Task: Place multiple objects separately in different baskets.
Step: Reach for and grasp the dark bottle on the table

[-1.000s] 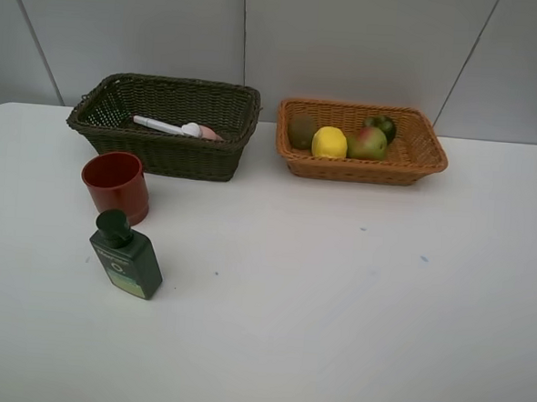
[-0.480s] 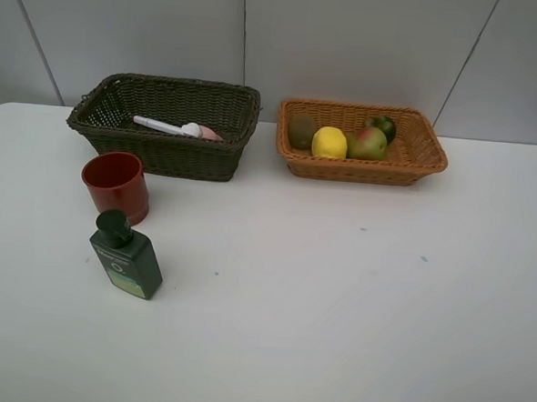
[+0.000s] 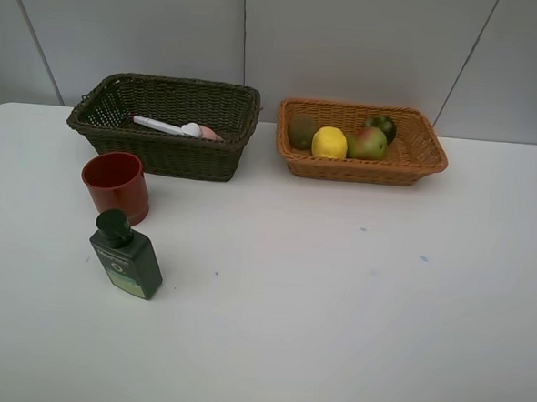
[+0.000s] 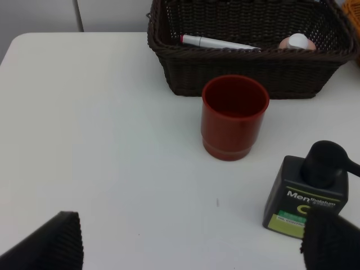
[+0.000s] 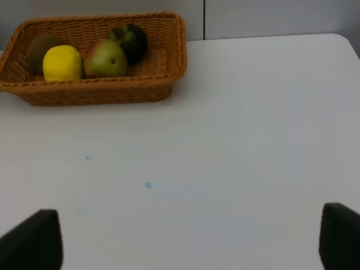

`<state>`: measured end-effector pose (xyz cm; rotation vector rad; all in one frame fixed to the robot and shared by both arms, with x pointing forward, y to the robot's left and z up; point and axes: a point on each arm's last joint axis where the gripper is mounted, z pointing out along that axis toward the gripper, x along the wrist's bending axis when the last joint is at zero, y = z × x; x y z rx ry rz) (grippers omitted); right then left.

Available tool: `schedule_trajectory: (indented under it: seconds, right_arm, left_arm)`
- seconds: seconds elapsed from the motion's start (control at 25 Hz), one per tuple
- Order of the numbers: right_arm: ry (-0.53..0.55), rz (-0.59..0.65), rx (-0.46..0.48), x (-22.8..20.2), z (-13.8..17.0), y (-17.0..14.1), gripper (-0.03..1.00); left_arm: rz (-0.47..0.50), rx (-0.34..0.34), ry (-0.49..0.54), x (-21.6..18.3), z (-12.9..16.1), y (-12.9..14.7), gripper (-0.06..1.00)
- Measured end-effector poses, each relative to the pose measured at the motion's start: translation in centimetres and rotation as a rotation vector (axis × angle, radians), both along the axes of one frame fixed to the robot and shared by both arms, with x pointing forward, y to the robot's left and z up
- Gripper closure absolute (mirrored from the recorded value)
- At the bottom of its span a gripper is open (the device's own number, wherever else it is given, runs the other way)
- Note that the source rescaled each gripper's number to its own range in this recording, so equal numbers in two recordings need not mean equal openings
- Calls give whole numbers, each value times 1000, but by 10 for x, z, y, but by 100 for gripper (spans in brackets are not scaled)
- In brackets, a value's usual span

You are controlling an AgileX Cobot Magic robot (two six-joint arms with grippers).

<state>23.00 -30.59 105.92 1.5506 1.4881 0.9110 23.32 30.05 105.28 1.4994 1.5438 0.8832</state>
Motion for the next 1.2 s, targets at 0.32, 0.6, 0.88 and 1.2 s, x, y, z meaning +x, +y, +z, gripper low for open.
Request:
schedule_trajectory:
  seconds: [0.32, 0.6, 0.88, 1.2]
  right_arm:
    - [0, 0, 0, 0, 0, 0, -3]
    - [0, 0, 0, 0, 0, 0, -3]
    - [0, 0, 0, 0, 0, 0, -3]
    - [0, 0, 0, 0, 0, 0, -3]
  left_arm:
    - [0, 0, 0, 0, 0, 0, -6]
    - [0, 0, 0, 0, 0, 0, -6]
    - [0, 0, 0, 0, 0, 0, -6]
    - [10, 8, 0, 0, 0, 1, -6]
